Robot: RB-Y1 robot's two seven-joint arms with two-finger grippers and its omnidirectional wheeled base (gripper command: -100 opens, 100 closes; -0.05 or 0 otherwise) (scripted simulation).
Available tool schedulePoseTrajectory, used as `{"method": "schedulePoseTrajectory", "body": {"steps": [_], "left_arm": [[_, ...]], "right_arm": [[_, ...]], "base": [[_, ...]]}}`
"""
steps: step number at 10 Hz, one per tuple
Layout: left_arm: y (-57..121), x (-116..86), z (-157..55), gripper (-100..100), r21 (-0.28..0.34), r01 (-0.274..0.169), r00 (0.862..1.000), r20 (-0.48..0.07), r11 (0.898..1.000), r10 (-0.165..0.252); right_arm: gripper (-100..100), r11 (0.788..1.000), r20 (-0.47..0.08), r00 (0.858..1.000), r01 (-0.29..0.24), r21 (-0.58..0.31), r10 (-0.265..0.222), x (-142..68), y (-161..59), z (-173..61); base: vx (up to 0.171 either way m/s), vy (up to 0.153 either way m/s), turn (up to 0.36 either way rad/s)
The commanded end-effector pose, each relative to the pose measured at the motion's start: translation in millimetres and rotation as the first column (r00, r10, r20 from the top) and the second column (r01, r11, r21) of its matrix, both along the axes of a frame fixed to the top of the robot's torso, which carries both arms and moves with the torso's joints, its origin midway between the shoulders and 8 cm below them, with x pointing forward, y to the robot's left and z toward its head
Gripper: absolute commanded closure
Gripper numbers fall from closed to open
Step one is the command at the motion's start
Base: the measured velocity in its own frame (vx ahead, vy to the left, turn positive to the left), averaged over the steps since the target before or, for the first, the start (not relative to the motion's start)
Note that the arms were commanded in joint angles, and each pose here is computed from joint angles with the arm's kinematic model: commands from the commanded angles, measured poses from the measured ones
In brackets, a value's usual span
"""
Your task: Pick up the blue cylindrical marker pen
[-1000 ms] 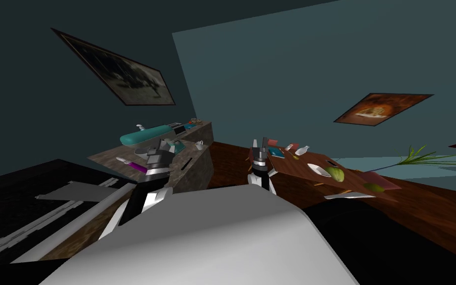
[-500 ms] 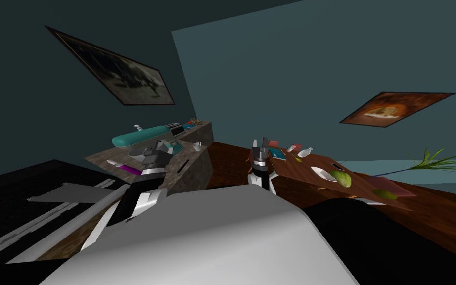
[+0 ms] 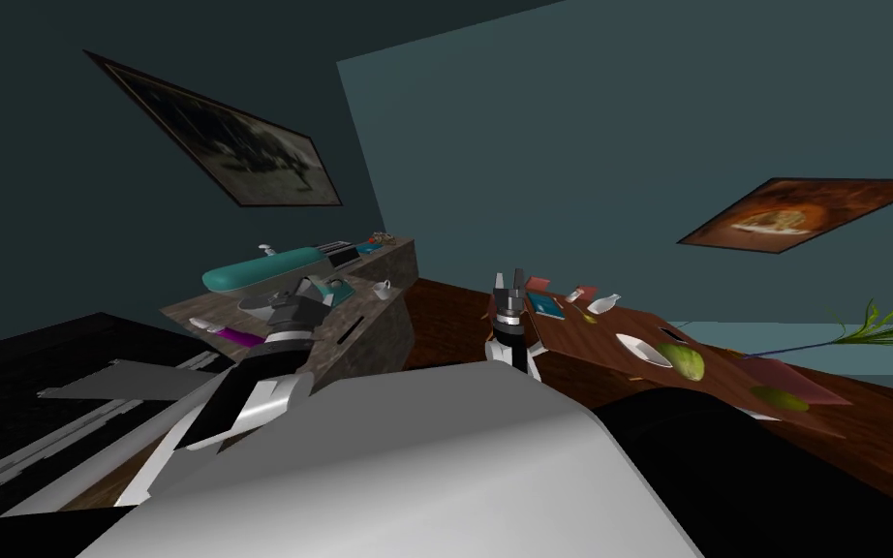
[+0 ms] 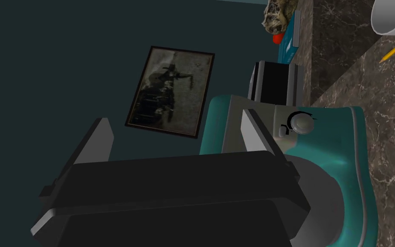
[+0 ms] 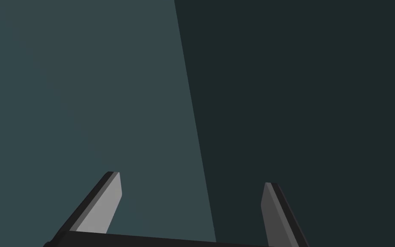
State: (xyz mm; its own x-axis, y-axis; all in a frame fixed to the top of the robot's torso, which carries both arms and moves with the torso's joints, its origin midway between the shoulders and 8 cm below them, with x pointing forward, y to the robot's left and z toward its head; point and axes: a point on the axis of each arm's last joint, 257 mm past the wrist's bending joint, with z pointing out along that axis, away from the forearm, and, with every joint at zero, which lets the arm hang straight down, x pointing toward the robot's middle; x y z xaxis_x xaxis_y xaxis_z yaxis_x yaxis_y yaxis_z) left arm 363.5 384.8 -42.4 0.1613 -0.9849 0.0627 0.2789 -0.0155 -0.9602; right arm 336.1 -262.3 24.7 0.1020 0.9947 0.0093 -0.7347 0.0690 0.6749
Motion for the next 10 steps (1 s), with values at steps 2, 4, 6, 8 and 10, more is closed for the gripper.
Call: {"method": "schedulePoseTrajectory", "body": {"steps": [2, 4, 6, 8, 10], "left_arm": [[18.3, -1, -11, -100, -0.063, -0.015, 0.998, -0.055, 0.998, 0.012], [29.4, -2, -21, -100, -0.106, -0.03, 0.995, -0.096, 0.994, 0.019], [39.9, -3, -29, -100, -0.149, -0.045, 0.991, -0.134, 0.988, 0.025], [49.8, -5, -39, -100, -0.192, -0.064, 0.984, -0.174, 0.979, 0.03], [59.1, -8, -49, -100, -0.234, -0.085, 0.976, -0.217, 0.968, 0.033]], "right_arm": [[0, 1.0, 0.0, 1.0, 0.0, 0.0, 0.0, 0, 0, 0], [0, 1.0, 0.0, 1.0, 0.0, 0.0, 0.0, 0, 0, 0], [0, 1.0, 0.0, 1.0, 0.0, 0.0, 0.0, 0, 0, 0], [0, 1.0, 0.0, 1.0, 0.0, 0.0, 0.0, 0, 0, 0], [0, 1.0, 0.0, 1.0, 0.0, 0.0, 0.0, 0, 0, 0]], "base": [[0.051, -0.047, 0.036], [0.09, -0.082, 0.06], [0.058, -0.059, 0.038], [0.066, -0.042, 0.041], [0.067, -0.045, 0.045]]}}
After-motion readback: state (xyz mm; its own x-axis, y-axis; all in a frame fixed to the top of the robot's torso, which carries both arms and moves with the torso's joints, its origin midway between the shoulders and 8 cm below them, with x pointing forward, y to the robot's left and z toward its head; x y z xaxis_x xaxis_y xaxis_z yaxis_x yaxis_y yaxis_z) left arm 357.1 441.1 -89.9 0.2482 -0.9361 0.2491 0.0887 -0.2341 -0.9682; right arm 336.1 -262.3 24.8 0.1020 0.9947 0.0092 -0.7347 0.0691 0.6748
